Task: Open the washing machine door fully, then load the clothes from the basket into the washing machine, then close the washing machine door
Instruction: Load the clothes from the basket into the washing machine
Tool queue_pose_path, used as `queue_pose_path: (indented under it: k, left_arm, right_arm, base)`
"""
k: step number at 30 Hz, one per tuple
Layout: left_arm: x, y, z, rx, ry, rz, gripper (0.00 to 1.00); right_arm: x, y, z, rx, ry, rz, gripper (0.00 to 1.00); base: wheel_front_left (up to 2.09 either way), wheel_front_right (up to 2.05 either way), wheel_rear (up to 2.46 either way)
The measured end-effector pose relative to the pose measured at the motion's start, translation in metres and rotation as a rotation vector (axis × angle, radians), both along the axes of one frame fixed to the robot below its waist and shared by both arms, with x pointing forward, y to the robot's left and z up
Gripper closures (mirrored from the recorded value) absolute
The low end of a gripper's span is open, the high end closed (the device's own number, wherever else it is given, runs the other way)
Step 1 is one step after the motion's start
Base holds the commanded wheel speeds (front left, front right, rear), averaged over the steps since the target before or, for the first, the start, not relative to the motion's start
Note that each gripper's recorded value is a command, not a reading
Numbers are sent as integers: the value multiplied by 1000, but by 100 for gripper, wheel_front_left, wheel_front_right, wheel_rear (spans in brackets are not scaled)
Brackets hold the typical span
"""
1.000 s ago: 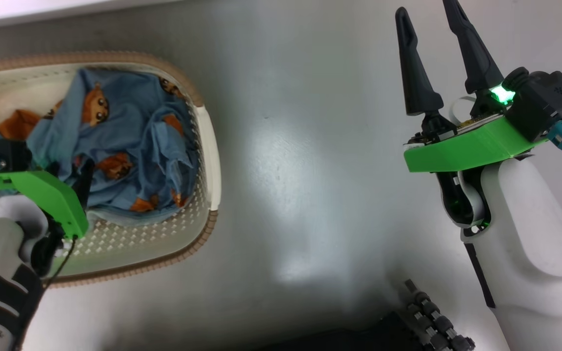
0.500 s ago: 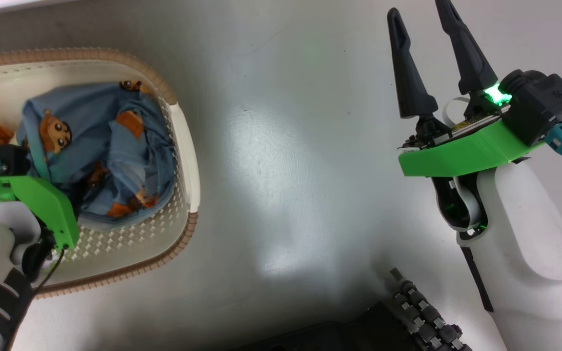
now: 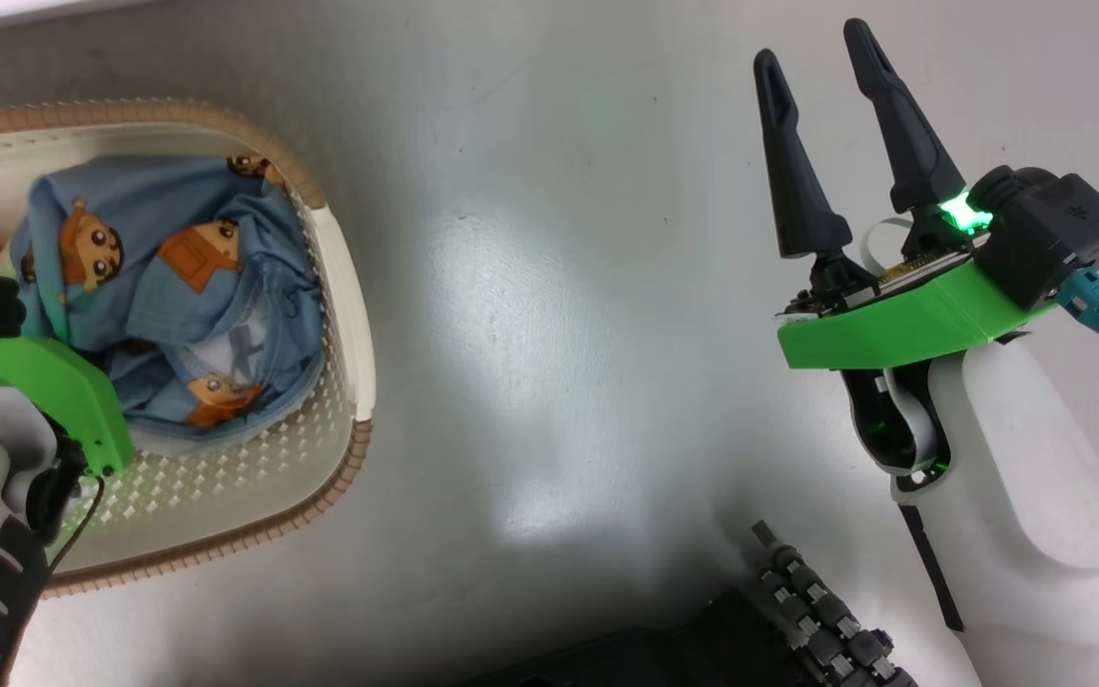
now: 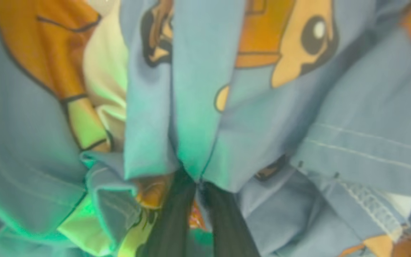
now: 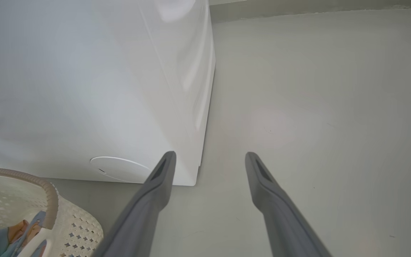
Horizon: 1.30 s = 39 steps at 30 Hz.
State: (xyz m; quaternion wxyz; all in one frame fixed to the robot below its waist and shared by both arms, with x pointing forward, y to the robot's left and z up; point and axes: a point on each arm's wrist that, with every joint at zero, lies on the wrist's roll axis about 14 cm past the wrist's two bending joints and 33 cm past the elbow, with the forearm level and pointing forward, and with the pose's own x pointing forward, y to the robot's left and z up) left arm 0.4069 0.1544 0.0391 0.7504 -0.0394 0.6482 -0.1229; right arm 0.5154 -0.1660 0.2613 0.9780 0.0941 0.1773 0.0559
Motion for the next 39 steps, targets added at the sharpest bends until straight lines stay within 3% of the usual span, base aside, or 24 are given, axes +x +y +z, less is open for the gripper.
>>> queue_pose_path:
  k: [18, 26, 39]
  left_arm:
    - [18, -27, 57, -123, -153, 77, 100]
    - [24, -37, 105, -194, -301, 112, 100]
    - [38, -55, 206, -332, -522, 184, 100]
  right_arm:
    - [11, 3, 51, 32, -88, -11, 0]
    - [13, 0, 96, 60, -162, -35, 0]
    - [-26, -9, 147, 74, -201, -83, 0]
  base:
    - [0, 0, 0]
    - [0, 0, 0]
    - [0, 0, 0]
